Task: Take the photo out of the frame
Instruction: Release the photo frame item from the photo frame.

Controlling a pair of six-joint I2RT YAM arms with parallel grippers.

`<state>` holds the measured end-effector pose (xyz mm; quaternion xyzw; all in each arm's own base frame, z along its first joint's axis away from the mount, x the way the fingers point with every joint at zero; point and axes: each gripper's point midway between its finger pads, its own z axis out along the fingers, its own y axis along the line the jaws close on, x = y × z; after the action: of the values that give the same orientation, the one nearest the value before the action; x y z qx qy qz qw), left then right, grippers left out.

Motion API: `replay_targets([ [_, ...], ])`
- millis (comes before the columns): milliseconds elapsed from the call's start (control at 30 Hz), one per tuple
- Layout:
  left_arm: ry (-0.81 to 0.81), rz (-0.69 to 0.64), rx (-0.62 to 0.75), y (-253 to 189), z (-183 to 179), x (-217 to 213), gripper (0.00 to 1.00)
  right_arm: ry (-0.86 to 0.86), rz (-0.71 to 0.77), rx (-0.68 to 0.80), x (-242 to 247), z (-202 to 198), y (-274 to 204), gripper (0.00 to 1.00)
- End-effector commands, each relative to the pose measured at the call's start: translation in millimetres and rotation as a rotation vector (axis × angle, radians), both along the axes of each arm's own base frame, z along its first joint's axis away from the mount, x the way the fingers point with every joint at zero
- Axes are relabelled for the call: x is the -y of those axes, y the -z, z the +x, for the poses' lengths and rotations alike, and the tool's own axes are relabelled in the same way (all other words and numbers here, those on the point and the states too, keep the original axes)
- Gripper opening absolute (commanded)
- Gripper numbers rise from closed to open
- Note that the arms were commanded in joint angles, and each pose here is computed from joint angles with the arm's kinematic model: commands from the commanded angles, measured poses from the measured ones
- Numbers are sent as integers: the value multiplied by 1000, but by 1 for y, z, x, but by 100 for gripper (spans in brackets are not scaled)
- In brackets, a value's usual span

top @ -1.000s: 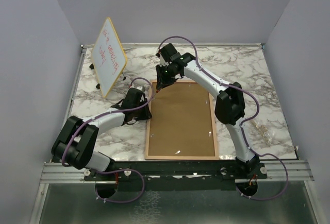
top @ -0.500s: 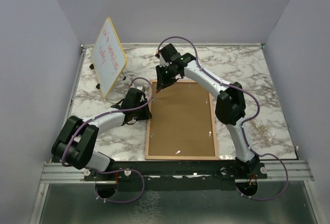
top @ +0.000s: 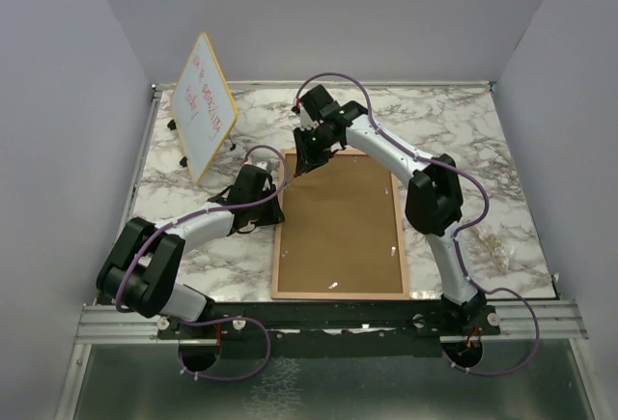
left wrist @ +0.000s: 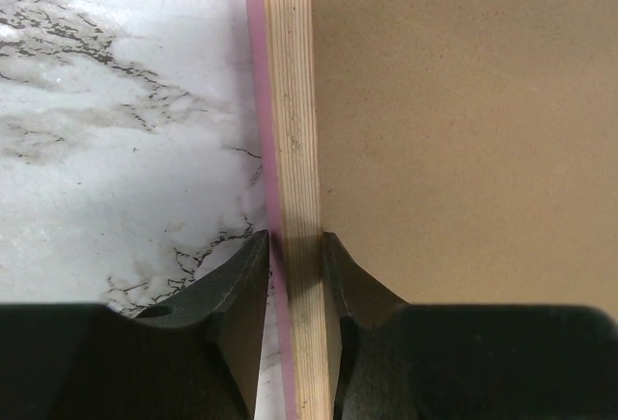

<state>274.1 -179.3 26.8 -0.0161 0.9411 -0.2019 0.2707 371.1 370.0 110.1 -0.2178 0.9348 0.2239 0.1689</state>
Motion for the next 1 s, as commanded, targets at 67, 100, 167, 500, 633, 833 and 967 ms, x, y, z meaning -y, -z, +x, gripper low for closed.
replay_targets([
  [67, 8, 65, -56, 15, -13, -12, 28, -24, -115, -85, 26, -29, 10, 1],
  [100, 9, 66, -58, 15, -14, -12, 28, -26, -115, -85, 26, -30, 10, 1],
  [167, 9, 65, -56, 15, -14, -12, 28, -24, -114, -82, 27, -30, 9, 1],
  [500, 10, 63, -57, 15, -14, -12, 27, -6, -107, -69, 32, -34, -6, 1],
  [633, 11, 61, -61, 15, -14, -11, 27, 22, -33, -33, 27, -35, -17, 1],
  [833, 11, 61, -58, 15, -14, -11, 27, 19, -11, -73, 23, -47, -10, 1],
  [967, 11, 60, -59, 15, -14, -11, 27, 38, 28, -85, 17, -47, -2, 1],
])
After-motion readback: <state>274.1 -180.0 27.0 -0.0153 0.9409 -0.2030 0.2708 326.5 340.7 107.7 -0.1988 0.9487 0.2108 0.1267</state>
